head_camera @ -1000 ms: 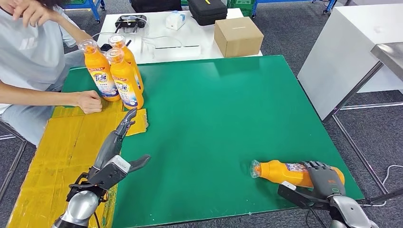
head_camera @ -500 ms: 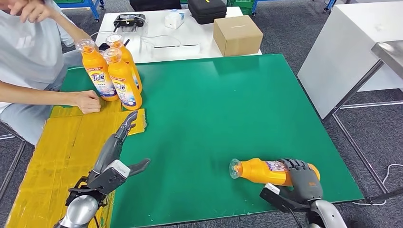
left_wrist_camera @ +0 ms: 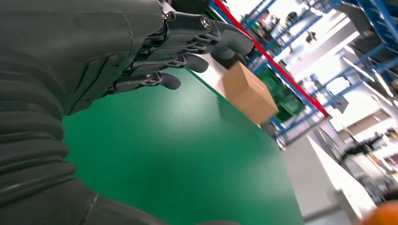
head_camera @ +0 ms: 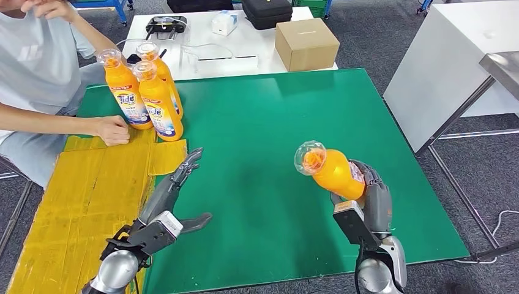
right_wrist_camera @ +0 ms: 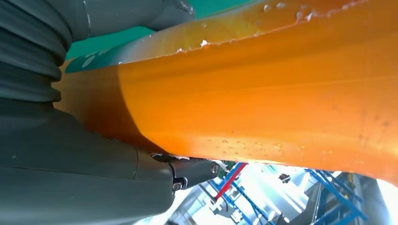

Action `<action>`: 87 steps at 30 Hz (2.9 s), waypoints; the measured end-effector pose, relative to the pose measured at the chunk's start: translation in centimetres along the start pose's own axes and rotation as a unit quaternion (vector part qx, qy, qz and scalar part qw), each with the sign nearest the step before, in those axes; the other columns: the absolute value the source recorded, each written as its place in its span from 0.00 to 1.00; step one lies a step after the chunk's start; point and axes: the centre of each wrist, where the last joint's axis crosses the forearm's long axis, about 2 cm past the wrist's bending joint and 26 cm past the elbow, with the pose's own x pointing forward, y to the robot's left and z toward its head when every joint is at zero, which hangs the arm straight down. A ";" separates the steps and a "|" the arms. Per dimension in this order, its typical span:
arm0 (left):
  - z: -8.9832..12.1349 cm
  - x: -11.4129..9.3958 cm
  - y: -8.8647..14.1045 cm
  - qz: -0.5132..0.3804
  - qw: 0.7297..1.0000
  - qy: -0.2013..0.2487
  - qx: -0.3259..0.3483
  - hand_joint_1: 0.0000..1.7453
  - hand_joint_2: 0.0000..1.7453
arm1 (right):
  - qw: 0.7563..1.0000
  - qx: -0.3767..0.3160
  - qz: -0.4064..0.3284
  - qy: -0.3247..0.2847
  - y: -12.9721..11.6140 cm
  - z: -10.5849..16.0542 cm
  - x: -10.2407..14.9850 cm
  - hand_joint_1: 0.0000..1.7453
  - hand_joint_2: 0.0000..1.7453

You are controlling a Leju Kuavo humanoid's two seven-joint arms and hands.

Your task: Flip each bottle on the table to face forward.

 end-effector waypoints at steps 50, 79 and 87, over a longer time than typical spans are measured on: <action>-5.4 0.4 -1.8 -0.018 0.999 -0.030 0.026 0.79 1.00 | 0.913 0.315 -0.249 -0.075 17.0 -1.0 11.3 1.00 1.00; -5.5 0.0 -0.5 0.040 0.993 -0.022 0.107 1.00 1.00 | 0.925 0.272 -0.252 -0.087 16.4 -0.8 11.2 0.00 1.00; -5.5 0.0 -0.4 0.034 0.993 -0.022 0.111 1.00 1.00 | 0.925 0.268 -0.254 -0.091 16.2 -0.7 11.3 0.00 1.00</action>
